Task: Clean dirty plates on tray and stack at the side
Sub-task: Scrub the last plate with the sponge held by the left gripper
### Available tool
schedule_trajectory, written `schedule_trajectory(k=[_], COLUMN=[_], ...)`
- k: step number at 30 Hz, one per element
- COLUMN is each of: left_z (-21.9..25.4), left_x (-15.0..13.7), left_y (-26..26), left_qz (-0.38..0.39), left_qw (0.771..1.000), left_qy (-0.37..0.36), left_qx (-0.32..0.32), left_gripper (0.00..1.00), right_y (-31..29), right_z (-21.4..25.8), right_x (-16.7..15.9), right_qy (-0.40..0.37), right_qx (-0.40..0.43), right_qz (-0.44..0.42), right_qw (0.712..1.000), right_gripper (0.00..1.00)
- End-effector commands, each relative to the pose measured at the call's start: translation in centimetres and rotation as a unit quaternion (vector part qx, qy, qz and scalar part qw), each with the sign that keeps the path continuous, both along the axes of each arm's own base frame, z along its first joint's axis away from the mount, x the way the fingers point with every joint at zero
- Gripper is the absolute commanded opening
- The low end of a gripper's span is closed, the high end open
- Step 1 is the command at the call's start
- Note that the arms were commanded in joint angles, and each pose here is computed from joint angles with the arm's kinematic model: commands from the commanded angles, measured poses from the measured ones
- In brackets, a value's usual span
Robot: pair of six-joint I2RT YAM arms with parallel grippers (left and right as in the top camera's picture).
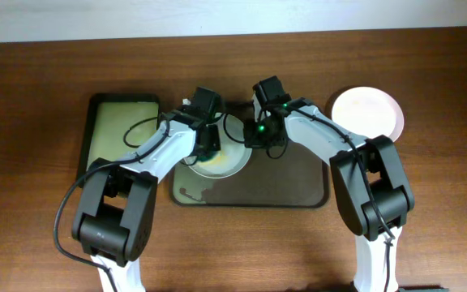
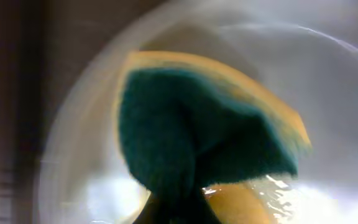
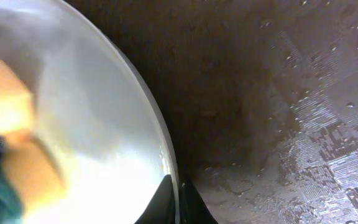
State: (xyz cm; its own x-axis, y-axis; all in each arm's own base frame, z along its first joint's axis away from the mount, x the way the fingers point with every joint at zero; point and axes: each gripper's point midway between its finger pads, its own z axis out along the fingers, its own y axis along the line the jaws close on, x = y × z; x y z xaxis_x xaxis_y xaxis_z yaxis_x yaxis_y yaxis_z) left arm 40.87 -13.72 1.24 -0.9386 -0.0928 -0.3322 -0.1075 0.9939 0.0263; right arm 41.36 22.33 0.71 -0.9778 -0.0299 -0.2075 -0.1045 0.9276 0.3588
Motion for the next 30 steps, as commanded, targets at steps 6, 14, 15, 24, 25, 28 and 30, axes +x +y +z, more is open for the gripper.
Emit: schedule_trajectory(k=[6, 14, 15, 24, 25, 28, 30], left_z=[3.0, 6.0, 5.6, -1.5, -2.0, -1.4, -0.3], left_x=[2.9, 3.2, 2.6, 0.7, 0.8, 1.3, 1.4], left_y=[9.1, 0.6, -1.2, -3.0, -1.2, 2.7, 5.6], left_qz=[0.037, -0.031, -0.049, -0.049, -0.035, -0.005, 0.016], left_qw=[0.962, 0.998, 0.997, 0.995, 0.998, 0.997, 0.989], left_qy=[-0.062, -0.059, -0.041, 0.047, 0.043, 0.026, 0.018], left_qx=[0.264, 0.0, -0.047, -0.067, -0.017, 0.078, 0.148], left_gripper=[0.0, 0.0, 0.0, 0.0, 0.0, 0.0, 0.0], right_y=[-2.1, -2.1, -2.1, -2.2, -2.3, -2.4, -2.4], right_z=[-2.0, -2.0, -2.0, -2.0, -2.1, -2.1, -2.1], right_x=[-0.3, -0.3, -0.3, -0.5, -0.6, -0.5, -0.5], right_qy=[0.013, 0.013, 0.012, 0.017, 0.019, 0.018, 0.017], right_qx=[-0.049, -0.049, -0.048, -0.051, -0.052, -0.055, -0.057], right_qz=[-0.023, -0.023, -0.023, -0.023, -0.023, -0.024, -0.024], right_qw=[0.998, 0.998, 0.998, 0.998, 0.998, 0.998, 0.998], right_gripper=[0.04, 0.04, 0.04, 0.04, 0.04, 0.04, 0.04])
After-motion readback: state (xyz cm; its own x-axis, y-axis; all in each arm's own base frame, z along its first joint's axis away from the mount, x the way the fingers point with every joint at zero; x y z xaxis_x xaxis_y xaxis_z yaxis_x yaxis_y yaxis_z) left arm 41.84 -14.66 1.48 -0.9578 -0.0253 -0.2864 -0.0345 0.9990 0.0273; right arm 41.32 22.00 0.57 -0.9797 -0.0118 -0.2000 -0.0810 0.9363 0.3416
